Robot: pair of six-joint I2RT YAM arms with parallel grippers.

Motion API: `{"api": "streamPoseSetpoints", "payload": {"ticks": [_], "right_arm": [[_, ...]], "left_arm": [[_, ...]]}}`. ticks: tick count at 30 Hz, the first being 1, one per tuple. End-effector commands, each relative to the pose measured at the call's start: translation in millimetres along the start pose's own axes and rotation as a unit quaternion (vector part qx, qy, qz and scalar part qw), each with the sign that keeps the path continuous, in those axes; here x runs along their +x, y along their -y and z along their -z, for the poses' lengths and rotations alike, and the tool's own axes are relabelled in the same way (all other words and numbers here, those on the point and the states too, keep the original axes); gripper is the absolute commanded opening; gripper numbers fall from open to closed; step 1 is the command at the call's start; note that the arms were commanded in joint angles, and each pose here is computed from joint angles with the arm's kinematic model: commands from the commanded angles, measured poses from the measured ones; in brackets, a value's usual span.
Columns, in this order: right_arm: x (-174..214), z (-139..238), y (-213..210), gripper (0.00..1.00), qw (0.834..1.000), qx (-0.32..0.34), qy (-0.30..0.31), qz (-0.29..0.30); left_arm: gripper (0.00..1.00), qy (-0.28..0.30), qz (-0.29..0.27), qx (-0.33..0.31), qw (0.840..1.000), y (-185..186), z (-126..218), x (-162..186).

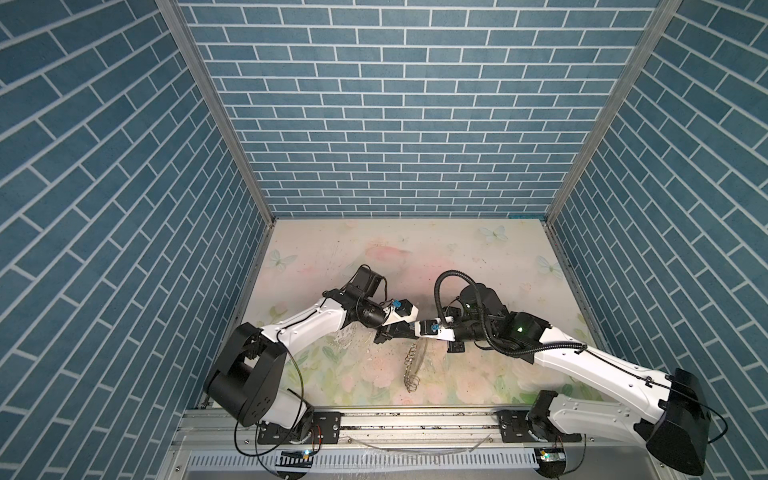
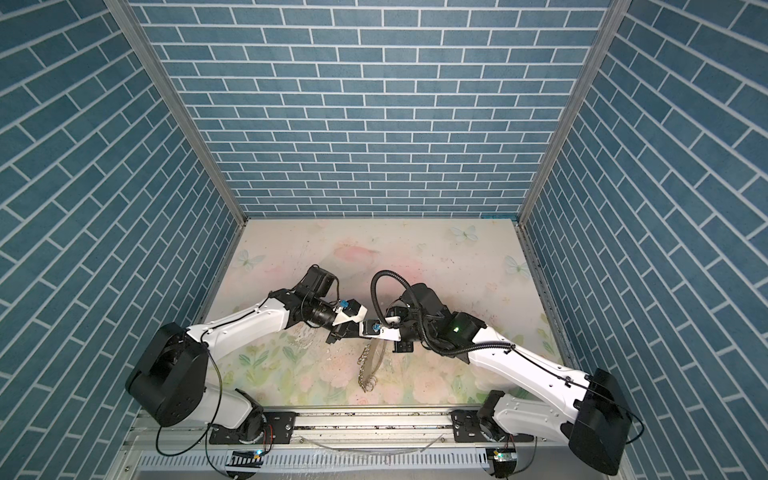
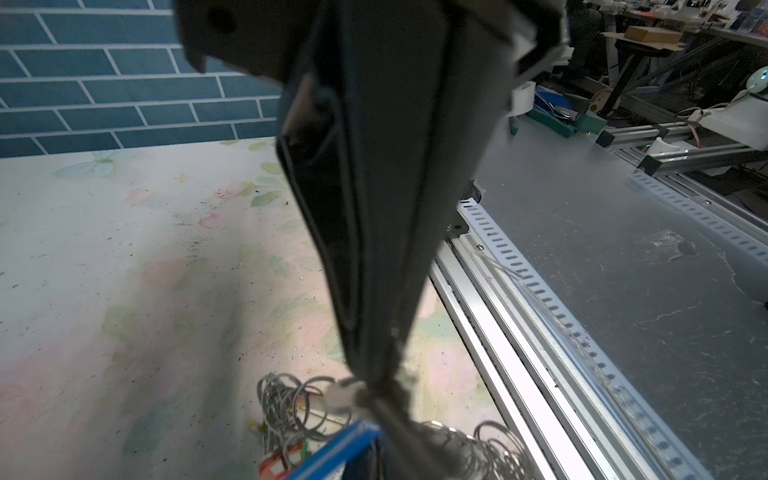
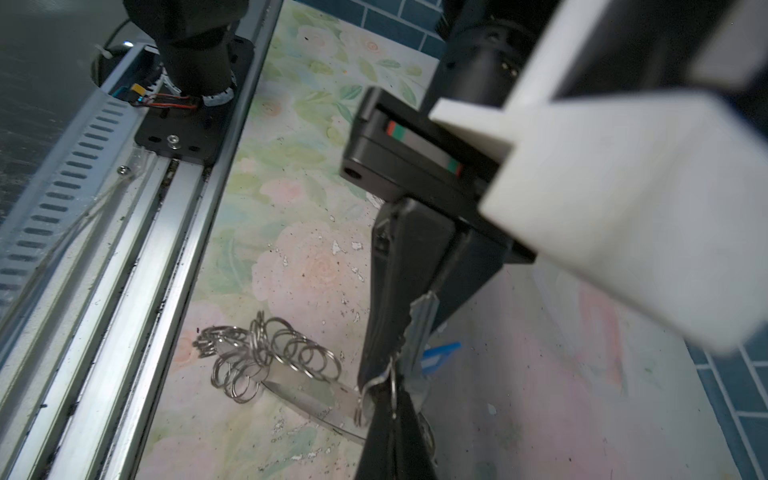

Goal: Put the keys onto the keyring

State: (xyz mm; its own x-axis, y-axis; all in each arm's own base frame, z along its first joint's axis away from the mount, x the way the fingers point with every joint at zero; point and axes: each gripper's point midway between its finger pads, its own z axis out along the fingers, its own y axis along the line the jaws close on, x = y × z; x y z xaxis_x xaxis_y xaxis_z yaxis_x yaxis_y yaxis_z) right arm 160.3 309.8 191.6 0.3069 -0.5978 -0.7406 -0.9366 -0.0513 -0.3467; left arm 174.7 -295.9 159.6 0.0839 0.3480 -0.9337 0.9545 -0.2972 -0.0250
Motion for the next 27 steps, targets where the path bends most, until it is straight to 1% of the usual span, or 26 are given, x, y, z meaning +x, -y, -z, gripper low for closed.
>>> {"api": "streamPoseSetpoints", "payload": {"ticks": [1, 4, 8, 9, 13, 15, 17, 20, 23, 27], "right_arm": [[16.9, 5.2, 34.0, 0.0, 0.994, 0.073, -0.051, -0.064], [27.5, 11.1, 46.2, 0.0, 0.982, 0.085, -0.095, -0.139], [36.9, 14.1, 44.6, 0.0, 0.967, 0.092, -0.121, -0.203], [38.0, 14.5, 42.4, 0.0, 0.966, 0.091, -0.12, -0.211], [28.0, 13.4, 30.5, 0.0, 0.962, 0.065, -0.084, -0.25], [24.5, 11.1, 25.2, 0.0, 0.959, 0.048, -0.074, -0.27], [27.2, 6.2, 20.5, 0.0, 0.955, 0.036, -0.076, -0.283], [36.4, -2.2, 19.6, 0.0, 0.953, 0.033, -0.094, -0.286], [43.1, -7.4, 25.4, 0.0, 0.953, 0.05, -0.108, -0.278], [36.7, -8.5, 39.6, 0.0, 0.958, 0.083, -0.093, -0.257]], "left_arm": [[0.0, 0.012, -0.004, -0.014, 1.0, 1.0, 5.0, 2.1], [0.0, 0.038, -0.009, -0.05, 0.998, -10.2, 13.5, -2.2], [0.0, 0.074, -0.003, -0.114, 0.991, -31.8, 27.7, -9.3], [0.0, 0.082, -0.002, -0.129, 0.988, -37.1, 30.2, -11.4], [0.0, 0.125, 0.016, -0.173, 0.977, -52.8, 33.6, -13.6], [0.0, 0.148, 0.023, -0.185, 0.971, -54.8, 35.4, -14.8], [0.0, 0.158, 0.031, -0.194, 0.968, -56.7, 36.3, -13.7], [0.0, 0.167, 0.037, -0.2, 0.965, -60.9, 38.0, -16.8], [0.0, 0.172, 0.035, -0.205, 0.963, -62.8, 40.3, -22.6], [0.0, 0.16, 0.057, -0.22, 0.961, -67.4, 39.3, -21.3]]}}
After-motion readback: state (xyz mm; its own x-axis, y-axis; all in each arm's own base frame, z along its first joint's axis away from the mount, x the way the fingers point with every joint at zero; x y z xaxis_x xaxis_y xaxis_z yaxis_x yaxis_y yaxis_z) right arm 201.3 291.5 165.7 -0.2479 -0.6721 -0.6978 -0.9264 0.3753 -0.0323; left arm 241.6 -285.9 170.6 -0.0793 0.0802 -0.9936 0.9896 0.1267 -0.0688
